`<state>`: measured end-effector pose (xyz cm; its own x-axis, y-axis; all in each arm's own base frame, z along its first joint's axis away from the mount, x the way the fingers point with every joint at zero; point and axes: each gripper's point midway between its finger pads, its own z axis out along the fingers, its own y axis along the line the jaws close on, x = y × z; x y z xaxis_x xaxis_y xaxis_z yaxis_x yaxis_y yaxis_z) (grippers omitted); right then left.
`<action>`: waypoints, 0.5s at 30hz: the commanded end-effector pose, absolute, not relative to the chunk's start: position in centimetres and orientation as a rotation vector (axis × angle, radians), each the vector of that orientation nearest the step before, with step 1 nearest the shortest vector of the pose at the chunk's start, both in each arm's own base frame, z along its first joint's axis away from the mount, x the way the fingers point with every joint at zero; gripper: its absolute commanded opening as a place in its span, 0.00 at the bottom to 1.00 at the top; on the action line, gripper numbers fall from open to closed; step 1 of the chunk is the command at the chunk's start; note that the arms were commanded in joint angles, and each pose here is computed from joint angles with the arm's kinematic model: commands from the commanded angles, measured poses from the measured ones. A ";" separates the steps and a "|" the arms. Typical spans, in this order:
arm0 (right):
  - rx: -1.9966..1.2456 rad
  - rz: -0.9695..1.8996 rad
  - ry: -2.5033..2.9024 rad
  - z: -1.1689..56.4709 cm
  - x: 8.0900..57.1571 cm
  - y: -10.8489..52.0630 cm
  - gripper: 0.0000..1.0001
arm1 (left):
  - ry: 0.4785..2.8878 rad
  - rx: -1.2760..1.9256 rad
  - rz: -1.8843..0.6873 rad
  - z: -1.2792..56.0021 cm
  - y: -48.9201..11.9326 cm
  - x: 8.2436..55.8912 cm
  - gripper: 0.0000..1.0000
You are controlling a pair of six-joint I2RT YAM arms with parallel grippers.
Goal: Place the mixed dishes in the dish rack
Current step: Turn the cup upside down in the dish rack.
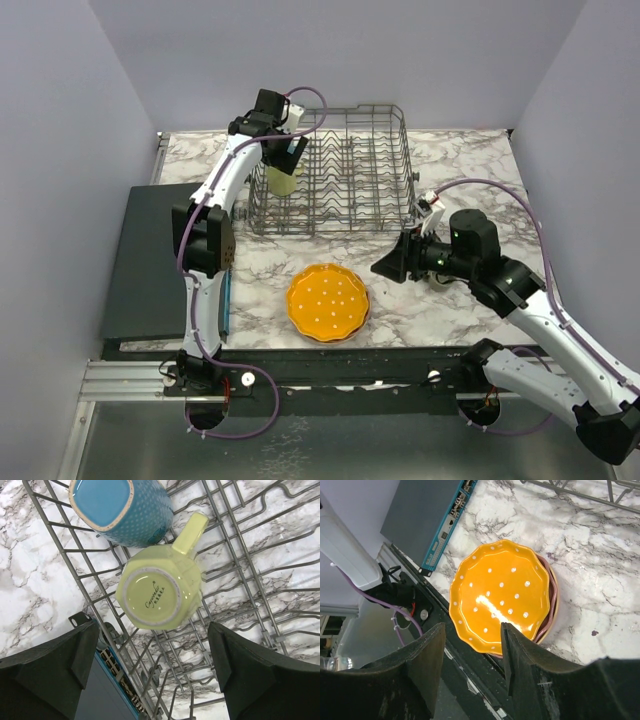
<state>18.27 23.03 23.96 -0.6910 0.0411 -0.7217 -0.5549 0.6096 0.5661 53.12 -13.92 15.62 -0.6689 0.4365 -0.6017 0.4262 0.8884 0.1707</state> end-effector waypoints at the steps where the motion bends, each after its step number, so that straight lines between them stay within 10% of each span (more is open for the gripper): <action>1: -0.372 0.999 2.104 25.1 18.4 22.0 0.55 | 2.328 0.619 0.010 18.8 -15.1 51.8 0.99; 15: -0.258 0.835 2.160 25.2 18.8 19.2 0.57 | 2.225 0.611 -0.119 24.5 -20.6 47.7 0.99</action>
